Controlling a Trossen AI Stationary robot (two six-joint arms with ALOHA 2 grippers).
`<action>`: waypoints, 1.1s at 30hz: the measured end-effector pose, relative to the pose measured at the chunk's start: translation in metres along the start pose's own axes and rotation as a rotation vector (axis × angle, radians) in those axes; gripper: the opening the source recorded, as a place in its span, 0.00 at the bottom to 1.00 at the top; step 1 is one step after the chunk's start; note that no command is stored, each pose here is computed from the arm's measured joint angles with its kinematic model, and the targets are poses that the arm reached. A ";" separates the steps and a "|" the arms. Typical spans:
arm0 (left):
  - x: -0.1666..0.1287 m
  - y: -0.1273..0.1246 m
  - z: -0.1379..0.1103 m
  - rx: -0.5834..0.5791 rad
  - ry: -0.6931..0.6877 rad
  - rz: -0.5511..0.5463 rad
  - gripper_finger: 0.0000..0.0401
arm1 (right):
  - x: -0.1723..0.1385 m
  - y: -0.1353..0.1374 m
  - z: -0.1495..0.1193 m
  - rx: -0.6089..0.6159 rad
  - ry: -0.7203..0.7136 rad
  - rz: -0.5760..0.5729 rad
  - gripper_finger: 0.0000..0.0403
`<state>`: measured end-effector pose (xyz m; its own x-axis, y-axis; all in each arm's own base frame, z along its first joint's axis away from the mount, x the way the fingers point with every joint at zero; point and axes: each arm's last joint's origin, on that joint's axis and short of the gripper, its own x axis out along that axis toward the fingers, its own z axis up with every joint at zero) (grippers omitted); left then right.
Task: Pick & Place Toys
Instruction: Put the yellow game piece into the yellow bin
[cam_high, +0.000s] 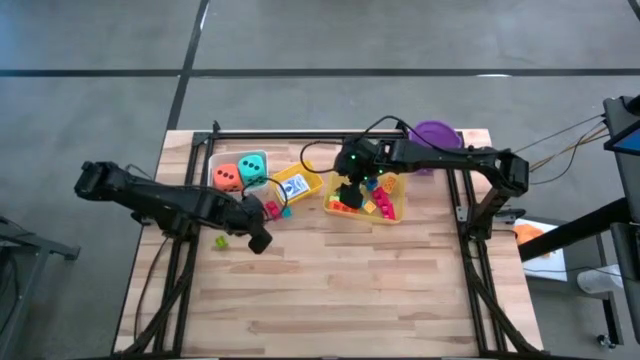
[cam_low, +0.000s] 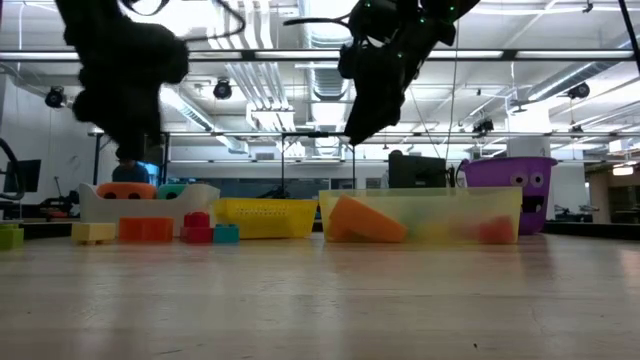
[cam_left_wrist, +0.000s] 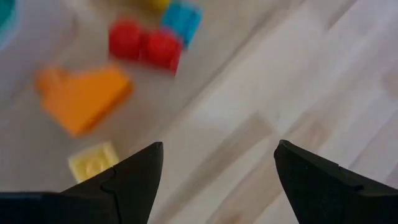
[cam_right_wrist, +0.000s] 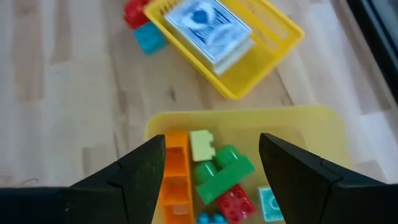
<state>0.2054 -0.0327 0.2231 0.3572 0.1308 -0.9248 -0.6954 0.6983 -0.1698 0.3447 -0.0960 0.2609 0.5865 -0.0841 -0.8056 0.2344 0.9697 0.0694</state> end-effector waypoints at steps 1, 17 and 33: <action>0.003 0.003 -0.003 -0.010 0.038 0.005 0.76 | 0.001 0.000 -0.001 -0.003 0.003 -0.011 0.63; 0.046 0.051 -0.031 -0.196 0.162 0.297 0.76 | 0.003 0.030 -0.004 -0.107 -0.034 -0.056 0.63; 0.075 0.068 -0.037 -0.187 0.111 0.234 0.72 | 0.002 0.033 -0.004 -0.129 -0.033 -0.055 0.63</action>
<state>0.1618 -0.0009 0.1300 0.1112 0.1877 -0.9759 -0.8568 0.5157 0.0016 0.3507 -0.0630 0.2588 0.6015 -0.1439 -0.7858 0.1667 0.9846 -0.0527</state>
